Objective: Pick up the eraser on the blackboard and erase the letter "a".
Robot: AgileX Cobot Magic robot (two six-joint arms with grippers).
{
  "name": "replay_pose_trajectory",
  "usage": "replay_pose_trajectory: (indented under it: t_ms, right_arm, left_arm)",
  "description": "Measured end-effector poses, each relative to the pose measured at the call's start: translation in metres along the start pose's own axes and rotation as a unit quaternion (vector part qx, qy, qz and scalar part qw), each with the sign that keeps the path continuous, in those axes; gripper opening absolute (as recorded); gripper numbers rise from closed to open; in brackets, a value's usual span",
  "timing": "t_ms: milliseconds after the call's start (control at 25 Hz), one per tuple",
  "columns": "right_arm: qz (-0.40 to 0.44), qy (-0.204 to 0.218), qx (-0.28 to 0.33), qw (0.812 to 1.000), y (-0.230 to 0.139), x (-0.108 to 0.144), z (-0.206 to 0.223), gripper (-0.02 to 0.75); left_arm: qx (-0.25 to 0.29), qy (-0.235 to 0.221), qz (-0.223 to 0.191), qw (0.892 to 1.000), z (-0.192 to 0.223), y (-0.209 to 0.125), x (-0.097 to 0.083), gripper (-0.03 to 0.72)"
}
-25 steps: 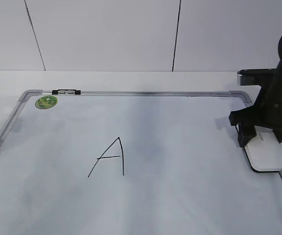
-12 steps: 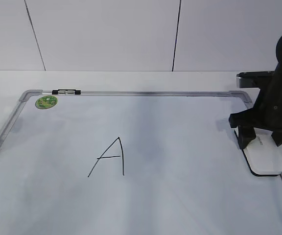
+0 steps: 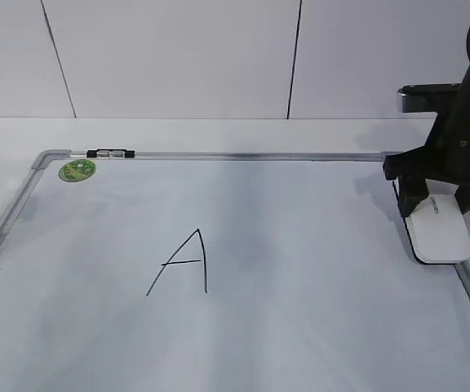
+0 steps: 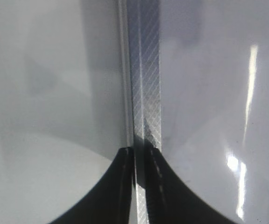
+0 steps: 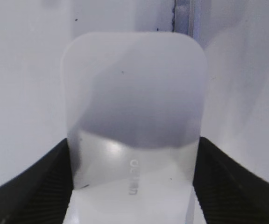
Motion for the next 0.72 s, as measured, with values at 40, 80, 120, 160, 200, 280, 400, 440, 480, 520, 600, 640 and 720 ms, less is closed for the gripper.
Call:
replay_pose_trajectory:
  t_ms: [40, 80, 120, 160, 200, 280, 400, 440, 480, 520, 600, 640, 720]
  right_arm:
    - [0.000, 0.000, 0.003, 1.000, 0.000, 0.000, 0.000, 0.575]
    - [0.000, 0.000, 0.006, 1.000, -0.001, 0.000, 0.000, 0.575]
    - [0.001, 0.001, 0.008, 1.000, -0.002, 0.000, 0.000, 0.575]
    - [0.000, 0.002, 0.009, 1.000, -0.002, 0.000, -0.001, 0.575]
    - [0.000, 0.002, 0.009, 1.000, -0.002, 0.000, -0.001, 0.575]
    - [-0.001, 0.003, 0.009, 1.000, -0.002, 0.001, -0.001, 0.575]
    - [0.003, 0.009, 0.010, 1.000, -0.002, 0.002, -0.001, 0.575]
    - [0.003, 0.012, 0.013, 1.000, -0.002, 0.003, 0.001, 0.575]
    - [0.004, 0.014, 0.016, 1.000, -0.002, 0.003, 0.002, 0.575]
    - [0.004, 0.015, 0.020, 1.000, -0.002, 0.004, 0.005, 0.575]
    - [0.003, 0.016, 0.028, 0.999, -0.003, 0.004, 0.009, 0.575]
    - [0.003, 0.016, 0.029, 0.999, -0.003, 0.004, 0.010, 0.575]
    - [0.003, 0.017, 0.030, 0.999, -0.003, 0.005, 0.011, 0.575]
  left_arm:
    - [0.000, 0.000, 0.000, 1.000, 0.000, 0.000, 0.000, 0.052]
    - [0.000, 0.000, 0.000, 1.000, 0.000, 0.000, 0.000, 0.052]
    - [0.000, 0.000, 0.000, 1.000, 0.000, 0.000, 0.000, 0.052]
    - [0.000, 0.000, 0.000, 1.000, 0.000, 0.000, 0.000, 0.052]
    - [0.000, 0.000, 0.000, 1.000, 0.000, 0.000, 0.000, 0.052]
    - [0.000, 0.000, 0.000, 1.000, 0.000, 0.000, 0.000, 0.052]
    - [0.000, 0.000, 0.000, 1.000, 0.000, 0.000, 0.000, 0.052]
    - [0.000, 0.000, 0.000, 1.000, 0.000, 0.000, 0.000, 0.052]
    - [0.000, 0.000, 0.000, 1.000, 0.000, 0.000, 0.000, 0.052]
    - [0.000, 0.000, 0.000, 1.000, 0.000, 0.000, 0.000, 0.052]
    - [0.000, 0.000, 0.000, 1.000, 0.000, 0.000, 0.000, 0.052]
    - [0.000, 0.000, 0.000, 1.000, 0.000, 0.000, 0.000, 0.052]
    - [0.000, 0.000, 0.000, 1.000, 0.000, 0.000, 0.000, 0.052]
Point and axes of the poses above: a point on each arm's last joint axis where the gripper is mounted, z pointing out along that axis toward the gripper, x along the wrist's bending axis when the last joint is at zero, y = z × x, the point moved 2 cm from there along z, pointing out along that axis toward the gripper, and after that the axes turned 11 degrees about -z, right-handed, at the moved point
